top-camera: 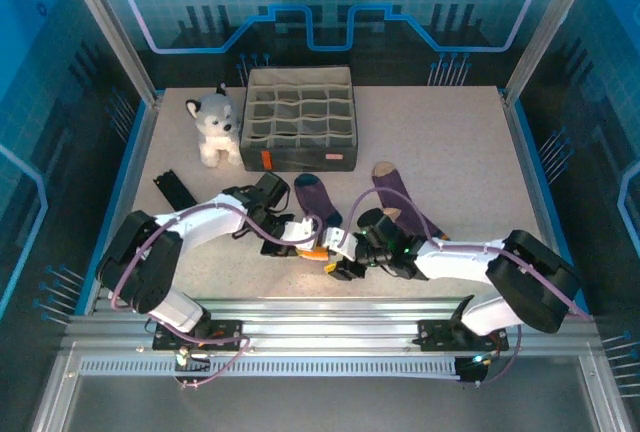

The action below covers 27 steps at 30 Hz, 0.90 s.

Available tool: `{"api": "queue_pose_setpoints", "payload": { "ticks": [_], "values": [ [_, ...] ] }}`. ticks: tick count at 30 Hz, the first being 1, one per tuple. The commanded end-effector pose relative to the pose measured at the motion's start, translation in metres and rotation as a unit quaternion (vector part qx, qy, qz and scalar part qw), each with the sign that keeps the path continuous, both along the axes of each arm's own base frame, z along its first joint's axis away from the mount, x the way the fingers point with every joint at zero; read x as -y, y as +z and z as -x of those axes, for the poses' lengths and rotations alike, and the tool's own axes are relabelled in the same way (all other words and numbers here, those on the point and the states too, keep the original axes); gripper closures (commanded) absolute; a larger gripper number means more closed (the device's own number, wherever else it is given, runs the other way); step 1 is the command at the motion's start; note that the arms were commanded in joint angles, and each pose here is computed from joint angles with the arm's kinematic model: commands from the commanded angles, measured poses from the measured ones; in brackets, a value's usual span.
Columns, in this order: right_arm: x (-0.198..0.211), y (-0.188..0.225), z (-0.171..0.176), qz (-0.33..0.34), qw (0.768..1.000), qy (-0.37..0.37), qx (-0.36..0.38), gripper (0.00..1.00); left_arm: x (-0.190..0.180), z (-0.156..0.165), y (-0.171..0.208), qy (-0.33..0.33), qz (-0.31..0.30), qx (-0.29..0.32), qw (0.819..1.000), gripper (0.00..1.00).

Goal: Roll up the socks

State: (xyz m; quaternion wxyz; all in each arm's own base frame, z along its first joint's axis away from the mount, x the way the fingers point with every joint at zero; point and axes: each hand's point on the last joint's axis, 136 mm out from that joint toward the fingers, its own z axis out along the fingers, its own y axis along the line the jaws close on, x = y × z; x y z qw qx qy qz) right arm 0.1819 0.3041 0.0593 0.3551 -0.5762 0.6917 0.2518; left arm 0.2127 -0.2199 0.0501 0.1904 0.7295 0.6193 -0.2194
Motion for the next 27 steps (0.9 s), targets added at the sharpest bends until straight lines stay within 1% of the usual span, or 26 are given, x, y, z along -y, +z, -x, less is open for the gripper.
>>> {"api": "queue_pose_setpoints", "payload": {
  "ticks": [1,6,8,10,19,25,27],
  "values": [
    [0.001,0.008,-0.015,0.020,0.994,-0.011,0.108,0.49,0.000,0.016,0.005,-0.005,0.003,-0.064,0.998,1.00],
    [-0.001,0.003,-0.015,0.023,0.993,-0.011,0.112,0.48,0.002,0.012,0.005,-0.005,0.003,-0.067,0.998,1.00],
    [-0.002,0.002,-0.019,0.020,0.993,-0.024,0.110,0.47,0.002,0.013,0.005,-0.006,0.002,-0.067,0.998,1.00],
    [-0.003,0.003,-0.020,0.000,0.994,-0.034,0.103,0.47,0.001,0.013,0.005,-0.005,0.004,-0.065,0.998,1.00],
    [-0.016,0.004,-0.014,-0.047,0.996,-0.032,0.063,0.47,0.002,0.012,0.006,-0.004,0.009,-0.064,0.998,1.00],
    [-0.015,0.003,-0.013,-0.093,0.994,-0.052,0.037,0.47,0.001,0.011,0.008,-0.002,0.013,-0.065,0.998,1.00],
    [-0.014,-0.001,-0.012,-0.094,0.994,-0.053,0.032,0.47,0.001,0.011,0.009,-0.003,0.014,-0.067,0.998,1.00]
  ]
}}
